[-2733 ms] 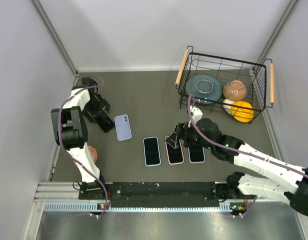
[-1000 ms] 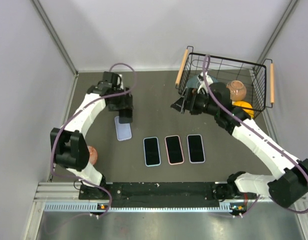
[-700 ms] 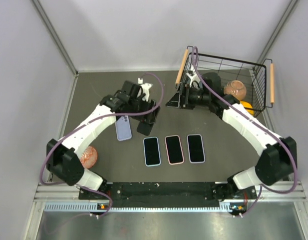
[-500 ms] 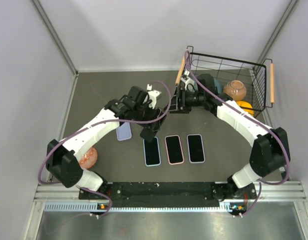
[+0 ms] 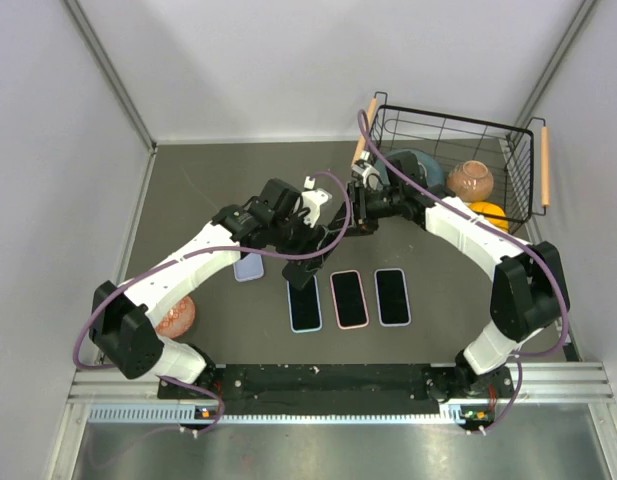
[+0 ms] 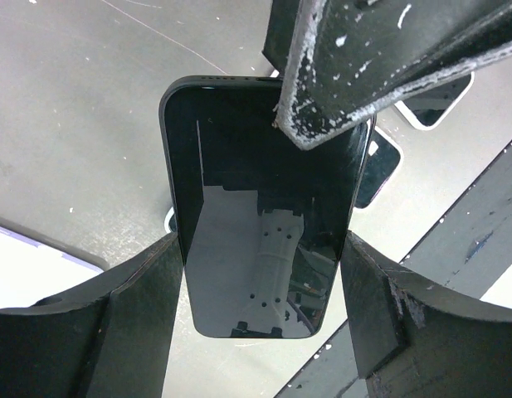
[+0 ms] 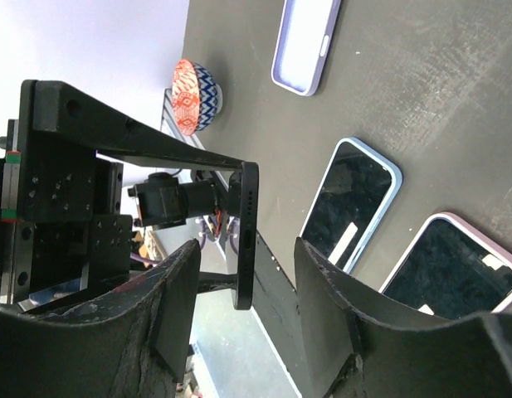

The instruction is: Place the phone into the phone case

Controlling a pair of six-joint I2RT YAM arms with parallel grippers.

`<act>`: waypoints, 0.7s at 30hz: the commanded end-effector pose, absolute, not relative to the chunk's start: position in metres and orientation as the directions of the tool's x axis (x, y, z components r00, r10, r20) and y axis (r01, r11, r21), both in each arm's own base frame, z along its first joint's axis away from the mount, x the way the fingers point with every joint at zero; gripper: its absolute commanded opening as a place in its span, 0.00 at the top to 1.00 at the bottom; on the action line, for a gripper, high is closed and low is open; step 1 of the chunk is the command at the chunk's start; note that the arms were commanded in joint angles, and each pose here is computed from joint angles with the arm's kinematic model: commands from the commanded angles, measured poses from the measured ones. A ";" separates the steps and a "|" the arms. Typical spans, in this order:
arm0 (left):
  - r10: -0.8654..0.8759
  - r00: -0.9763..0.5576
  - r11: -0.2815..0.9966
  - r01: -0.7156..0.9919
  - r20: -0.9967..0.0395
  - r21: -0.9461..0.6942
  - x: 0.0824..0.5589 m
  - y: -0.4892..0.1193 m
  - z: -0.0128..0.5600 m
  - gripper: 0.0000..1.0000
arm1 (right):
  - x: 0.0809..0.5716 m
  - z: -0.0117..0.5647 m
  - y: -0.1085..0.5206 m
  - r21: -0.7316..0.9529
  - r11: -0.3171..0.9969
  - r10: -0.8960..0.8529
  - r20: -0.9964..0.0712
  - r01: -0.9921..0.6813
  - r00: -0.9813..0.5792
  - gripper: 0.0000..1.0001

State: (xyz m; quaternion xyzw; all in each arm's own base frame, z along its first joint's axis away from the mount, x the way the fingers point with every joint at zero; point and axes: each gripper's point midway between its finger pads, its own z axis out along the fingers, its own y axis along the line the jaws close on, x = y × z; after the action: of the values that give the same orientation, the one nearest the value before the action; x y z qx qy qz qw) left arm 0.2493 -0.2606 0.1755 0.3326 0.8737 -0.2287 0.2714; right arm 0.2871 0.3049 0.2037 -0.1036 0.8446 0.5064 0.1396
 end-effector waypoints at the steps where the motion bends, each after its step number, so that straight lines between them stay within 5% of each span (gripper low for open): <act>1: 0.433 -0.540 0.615 0.762 -0.722 -0.202 0.255 -0.274 0.204 1.00 | 0.282 0.217 0.315 0.829 0.409 -0.080 -0.384 -0.381 -0.920 0.52; 6: 0.454 -0.519 0.608 0.774 -0.724 -0.175 0.259 -0.273 0.204 1.00 | 0.282 0.212 0.315 0.827 0.411 -0.083 -0.386 -0.385 -0.919 0.87; 14: 0.461 -0.508 0.619 0.772 -0.728 -0.147 0.262 -0.270 0.205 0.98 | 0.278 0.213 0.318 0.850 0.366 -0.095 -0.370 -0.378 -0.924 1.00; 15: 0.460 -0.512 0.640 0.758 -0.726 -0.130 0.266 -0.266 0.204 0.93 | 0.276 0.214 0.318 0.852 0.360 -0.099 -0.370 -0.380 -0.924 1.00; 16: 0.460 -0.519 0.650 0.750 -0.721 -0.126 0.266 -0.263 0.203 0.71 | 0.276 0.215 0.318 0.853 0.359 -0.092 -0.371 -0.378 -0.924 1.00; 18: 0.448 -0.526 0.672 0.731 -0.723 -0.116 0.267 -0.259 0.203 0.49 | 0.278 0.217 0.316 0.851 0.366 -0.068 -0.379 -0.376 -0.923 1.00; 19: 0.440 -0.523 0.683 0.723 -0.730 -0.106 0.270 -0.258 0.205 0.19 | 0.282 0.221 0.315 0.857 0.365 -0.039 -0.375 -0.363 -0.926 1.00; 21: 0.435 -0.529 0.705 0.703 -0.729 -0.089 0.272 -0.252 0.202 0.14 | 0.285 0.223 0.311 0.860 0.374 -0.001 -0.374 -0.347 -0.927 1.00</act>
State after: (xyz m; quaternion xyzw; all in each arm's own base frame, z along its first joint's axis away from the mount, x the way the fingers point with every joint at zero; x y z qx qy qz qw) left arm 0.2556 -0.2531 0.1729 0.3517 0.8695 -0.1999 0.2835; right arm 0.2844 0.3117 0.2013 -0.1103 0.8330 0.5264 0.1300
